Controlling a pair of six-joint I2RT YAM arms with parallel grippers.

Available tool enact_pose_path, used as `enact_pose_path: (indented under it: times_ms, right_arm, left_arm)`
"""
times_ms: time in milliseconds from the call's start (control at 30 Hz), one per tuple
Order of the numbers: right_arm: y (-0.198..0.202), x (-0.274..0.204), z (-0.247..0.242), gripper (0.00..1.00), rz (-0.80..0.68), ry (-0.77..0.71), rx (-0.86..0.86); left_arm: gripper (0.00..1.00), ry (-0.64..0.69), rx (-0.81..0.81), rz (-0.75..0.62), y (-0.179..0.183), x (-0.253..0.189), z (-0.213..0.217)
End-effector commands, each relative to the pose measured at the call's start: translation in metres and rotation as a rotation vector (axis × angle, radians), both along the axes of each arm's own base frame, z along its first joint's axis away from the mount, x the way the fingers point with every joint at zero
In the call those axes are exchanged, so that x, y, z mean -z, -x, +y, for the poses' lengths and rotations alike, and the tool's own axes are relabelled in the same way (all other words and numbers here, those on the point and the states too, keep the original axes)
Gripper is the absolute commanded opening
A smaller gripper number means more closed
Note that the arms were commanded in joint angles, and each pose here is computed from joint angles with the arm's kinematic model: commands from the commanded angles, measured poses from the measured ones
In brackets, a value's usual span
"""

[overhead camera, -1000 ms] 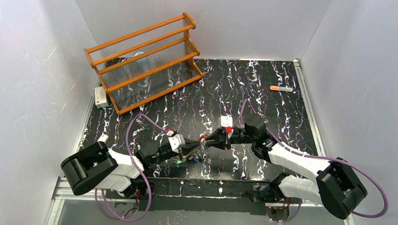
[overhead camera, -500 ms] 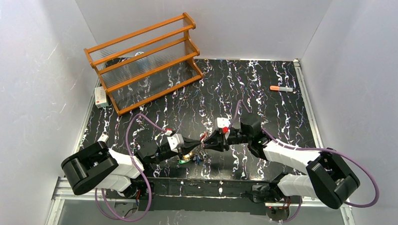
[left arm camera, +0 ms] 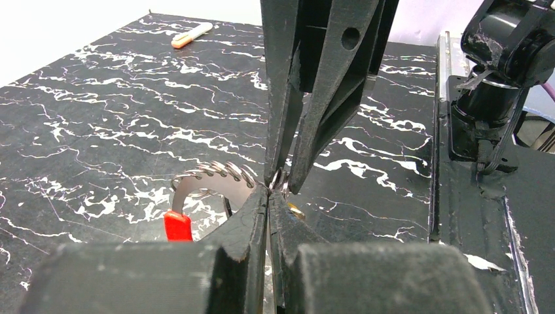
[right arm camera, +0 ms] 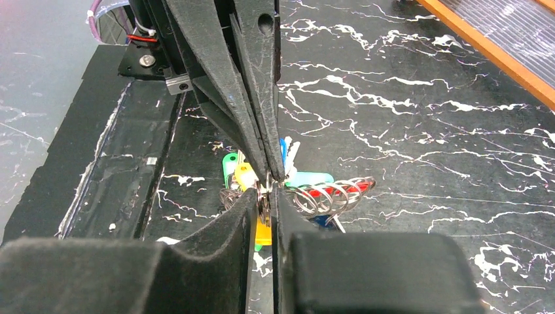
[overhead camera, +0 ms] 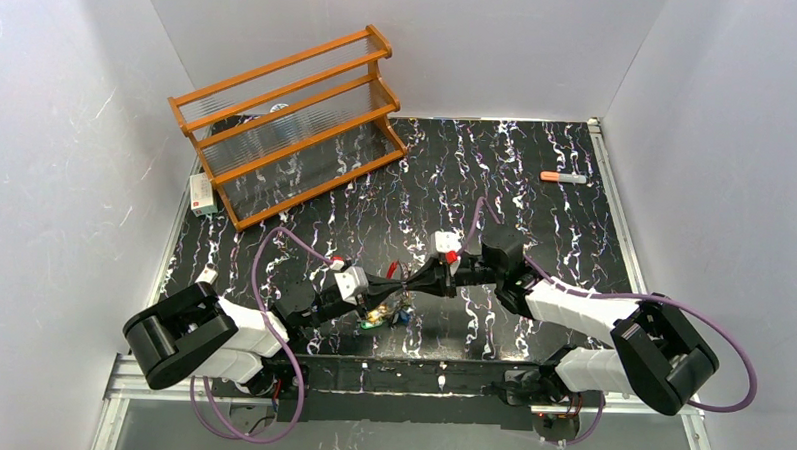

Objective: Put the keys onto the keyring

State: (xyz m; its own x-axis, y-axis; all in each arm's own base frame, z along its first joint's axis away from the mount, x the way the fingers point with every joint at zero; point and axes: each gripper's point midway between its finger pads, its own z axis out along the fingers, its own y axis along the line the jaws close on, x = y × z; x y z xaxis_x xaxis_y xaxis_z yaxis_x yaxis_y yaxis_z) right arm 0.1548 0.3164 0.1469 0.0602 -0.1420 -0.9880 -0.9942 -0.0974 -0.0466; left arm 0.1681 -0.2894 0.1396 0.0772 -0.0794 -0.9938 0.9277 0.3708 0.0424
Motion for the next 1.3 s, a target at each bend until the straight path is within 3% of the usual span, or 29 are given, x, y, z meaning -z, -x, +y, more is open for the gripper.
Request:
enact_pose_path:
  times_ms: [0,67,133,200,333,433,567,733,1267]
  right_arm:
    - [-0.010,-0.026,0.007,0.16,-0.077,-0.066,0.013]
    - [-0.009,-0.024,0.007,0.08,-0.068,-0.060,0.002]
    - [-0.008,-0.025,0.008,0.08,-0.067,-0.061,-0.008]
    - [-0.007,-0.026,0.006,0.14,-0.071,-0.061,-0.006]
    - [-0.005,-0.030,0.001,0.34,-0.093,-0.079,0.016]
    - [-0.005,-0.036,-0.003,0.40,-0.106,-0.106,0.047]
    - [-0.009,-0.036,-0.006,0.41,-0.084,-0.116,0.088]
    - [-0.010,-0.028,-0.002,0.32,-0.047,-0.080,0.066]
    - [0.001,-0.020,0.000,0.33,-0.051,-0.080,-0.019]
  left_arm:
    - [0.00,0.053,0.015,-0.051,0.002,-0.018,-0.003]
    - [0.00,0.053,0.016,-0.051,0.002,-0.019,-0.003]
    - [0.00,0.053,0.012,-0.052,0.002,-0.019,-0.002]
    - [0.00,0.052,0.008,-0.050,0.001,-0.018,-0.001]
    - [0.00,0.052,-0.007,-0.052,0.000,-0.017,0.001]
    - [0.00,0.053,-0.008,-0.057,0.000,-0.018,0.002]
    - [0.00,0.055,-0.009,-0.062,0.000,-0.019,0.002]
    - [0.00,0.058,-0.008,-0.065,0.000,-0.021,0.002]
    - [0.00,0.059,-0.017,-0.062,-0.001,-0.020,0.003]
